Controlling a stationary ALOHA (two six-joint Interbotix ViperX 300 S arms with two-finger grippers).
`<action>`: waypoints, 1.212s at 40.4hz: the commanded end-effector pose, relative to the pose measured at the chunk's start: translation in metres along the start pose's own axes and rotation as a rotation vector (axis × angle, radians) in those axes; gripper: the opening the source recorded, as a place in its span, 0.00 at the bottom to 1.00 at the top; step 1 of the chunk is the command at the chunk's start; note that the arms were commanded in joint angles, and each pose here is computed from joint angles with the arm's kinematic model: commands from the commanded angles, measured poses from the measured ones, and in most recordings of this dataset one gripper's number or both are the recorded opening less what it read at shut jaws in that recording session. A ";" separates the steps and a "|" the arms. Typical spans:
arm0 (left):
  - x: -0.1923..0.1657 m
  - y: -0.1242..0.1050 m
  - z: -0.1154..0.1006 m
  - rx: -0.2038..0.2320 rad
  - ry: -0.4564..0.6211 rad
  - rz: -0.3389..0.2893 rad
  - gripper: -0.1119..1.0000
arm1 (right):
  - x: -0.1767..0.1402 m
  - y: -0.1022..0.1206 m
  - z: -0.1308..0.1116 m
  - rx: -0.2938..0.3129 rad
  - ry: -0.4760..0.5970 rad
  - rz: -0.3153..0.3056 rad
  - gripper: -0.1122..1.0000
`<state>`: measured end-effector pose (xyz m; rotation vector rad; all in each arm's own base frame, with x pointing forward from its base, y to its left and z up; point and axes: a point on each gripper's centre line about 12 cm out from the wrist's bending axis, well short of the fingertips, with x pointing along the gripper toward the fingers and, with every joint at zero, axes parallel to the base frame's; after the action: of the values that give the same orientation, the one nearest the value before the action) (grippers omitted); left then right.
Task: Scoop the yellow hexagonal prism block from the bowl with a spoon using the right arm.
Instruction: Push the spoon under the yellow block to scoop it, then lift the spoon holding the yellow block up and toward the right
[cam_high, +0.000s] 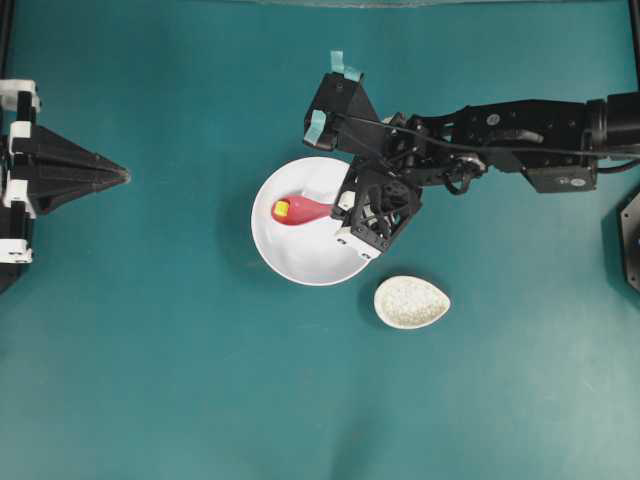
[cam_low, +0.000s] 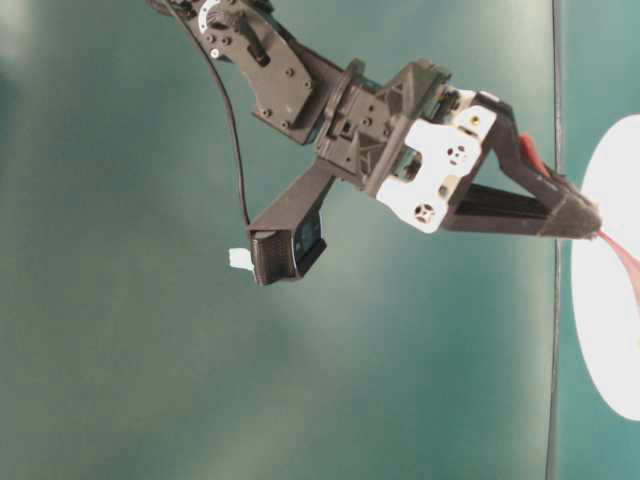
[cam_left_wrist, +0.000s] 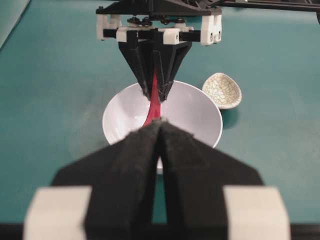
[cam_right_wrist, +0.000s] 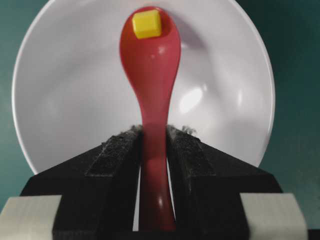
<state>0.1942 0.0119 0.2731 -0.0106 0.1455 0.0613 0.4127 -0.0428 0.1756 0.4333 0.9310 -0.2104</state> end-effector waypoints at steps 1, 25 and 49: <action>0.001 0.001 0.012 0.001 -0.031 0.003 0.09 | -0.013 0.004 0.009 0.000 -0.049 0.018 0.31; 0.001 0.001 0.012 0.001 -0.029 0.003 0.09 | -0.017 0.003 -0.003 0.015 -0.098 0.034 0.31; 0.001 0.001 0.012 0.001 -0.029 0.003 0.09 | -0.030 0.007 -0.027 0.009 -0.199 0.070 0.31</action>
<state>0.1940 0.0119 0.2734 -0.0091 0.1440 0.0612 0.3783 -0.0259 0.1722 0.4464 0.7774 -0.2006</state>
